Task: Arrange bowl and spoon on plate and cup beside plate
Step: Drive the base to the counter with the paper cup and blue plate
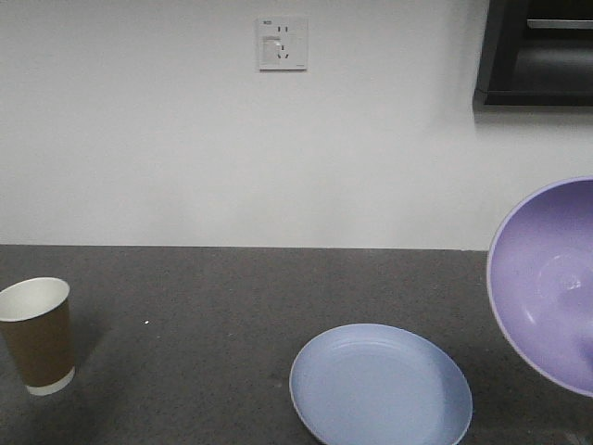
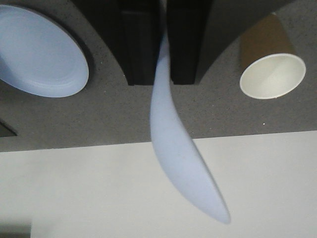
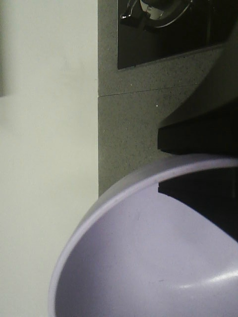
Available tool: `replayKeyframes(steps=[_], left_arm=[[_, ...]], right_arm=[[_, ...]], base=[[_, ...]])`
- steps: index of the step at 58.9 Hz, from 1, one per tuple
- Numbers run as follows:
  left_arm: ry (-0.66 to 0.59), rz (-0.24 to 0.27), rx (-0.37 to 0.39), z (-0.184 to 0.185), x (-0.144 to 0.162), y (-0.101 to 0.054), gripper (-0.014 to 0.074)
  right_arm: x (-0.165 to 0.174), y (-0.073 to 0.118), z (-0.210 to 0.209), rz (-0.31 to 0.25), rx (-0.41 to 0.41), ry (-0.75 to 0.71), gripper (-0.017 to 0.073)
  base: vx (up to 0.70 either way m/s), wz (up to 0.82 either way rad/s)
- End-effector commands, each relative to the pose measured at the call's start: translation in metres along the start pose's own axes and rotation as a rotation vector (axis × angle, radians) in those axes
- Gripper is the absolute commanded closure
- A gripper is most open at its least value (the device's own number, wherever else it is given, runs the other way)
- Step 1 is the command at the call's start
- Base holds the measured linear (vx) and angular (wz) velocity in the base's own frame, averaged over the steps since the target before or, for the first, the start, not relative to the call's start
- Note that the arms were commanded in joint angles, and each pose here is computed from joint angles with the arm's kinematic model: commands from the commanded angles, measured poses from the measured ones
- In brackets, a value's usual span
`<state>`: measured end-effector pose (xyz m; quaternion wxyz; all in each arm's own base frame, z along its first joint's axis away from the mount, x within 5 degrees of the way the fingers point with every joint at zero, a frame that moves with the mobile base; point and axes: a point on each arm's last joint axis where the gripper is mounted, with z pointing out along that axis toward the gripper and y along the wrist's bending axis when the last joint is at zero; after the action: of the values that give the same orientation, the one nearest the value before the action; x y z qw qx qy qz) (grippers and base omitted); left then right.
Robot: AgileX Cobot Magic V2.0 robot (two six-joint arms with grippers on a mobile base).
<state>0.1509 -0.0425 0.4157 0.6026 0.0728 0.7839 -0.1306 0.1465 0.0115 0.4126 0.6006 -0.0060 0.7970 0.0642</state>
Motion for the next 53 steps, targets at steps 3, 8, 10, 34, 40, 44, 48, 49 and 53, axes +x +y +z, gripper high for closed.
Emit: replayKeyframes(steps=[3, 8, 10, 34, 40, 44, 48, 49, 53], left_arm=[[-0.111, -0.017, 0.009, -0.0045, -0.0151, -0.0018, 0.0594], [-0.111, -0.017, 0.009, -0.0045, -0.0151, -0.0018, 0.0594], [-0.111, -0.017, 0.009, -0.0045, -0.0151, -0.0018, 0.0594], [-0.111, -0.017, 0.009, -0.0045, -0.0151, -0.0018, 0.0594], [-0.111, -0.017, 0.009, -0.0045, -0.0151, -0.0018, 0.0594], [-0.111, -0.017, 0.009, -0.0045, -0.0151, -0.0018, 0.0594], [-0.111, -0.017, 0.009, -0.0045, -0.0151, -0.0018, 0.0594], [-0.111, -0.017, 0.009, -0.0045, -0.0151, -0.0018, 0.0594], [-0.111, -0.017, 0.009, -0.0045, -0.0151, -0.0018, 0.0594]], right_arm=[[-0.0173, 0.0007, -0.0066, -0.009, 0.003, -0.125, 0.0568], [-0.0173, 0.0007, -0.0066, -0.009, 0.003, -0.125, 0.0568], [-0.0173, 0.0007, -0.0066, -0.009, 0.003, -0.125, 0.0568], [-0.0173, 0.0007, -0.0066, -0.009, 0.003, -0.125, 0.0568], [-0.0174, 0.0007, -0.0066, -0.009, 0.003, -0.126, 0.0568], [-0.0174, 0.0007, -0.0066, -0.009, 0.003, -0.126, 0.0568], [-0.0174, 0.0007, -0.0066, -0.009, 0.003, -0.126, 0.0568], [-0.0174, 0.0007, -0.0066, -0.009, 0.003, -0.126, 0.0568], [-0.0174, 0.0007, -0.0066, -0.009, 0.003, -0.126, 0.0568]], base=[[0.15, -0.22], [0.12, -0.15], [0.10, -0.09], [0.04, 0.02], [0.00, 0.00], [0.00, -0.01], [0.00, 0.00], [0.00, 0.00], [0.00, 0.00]])
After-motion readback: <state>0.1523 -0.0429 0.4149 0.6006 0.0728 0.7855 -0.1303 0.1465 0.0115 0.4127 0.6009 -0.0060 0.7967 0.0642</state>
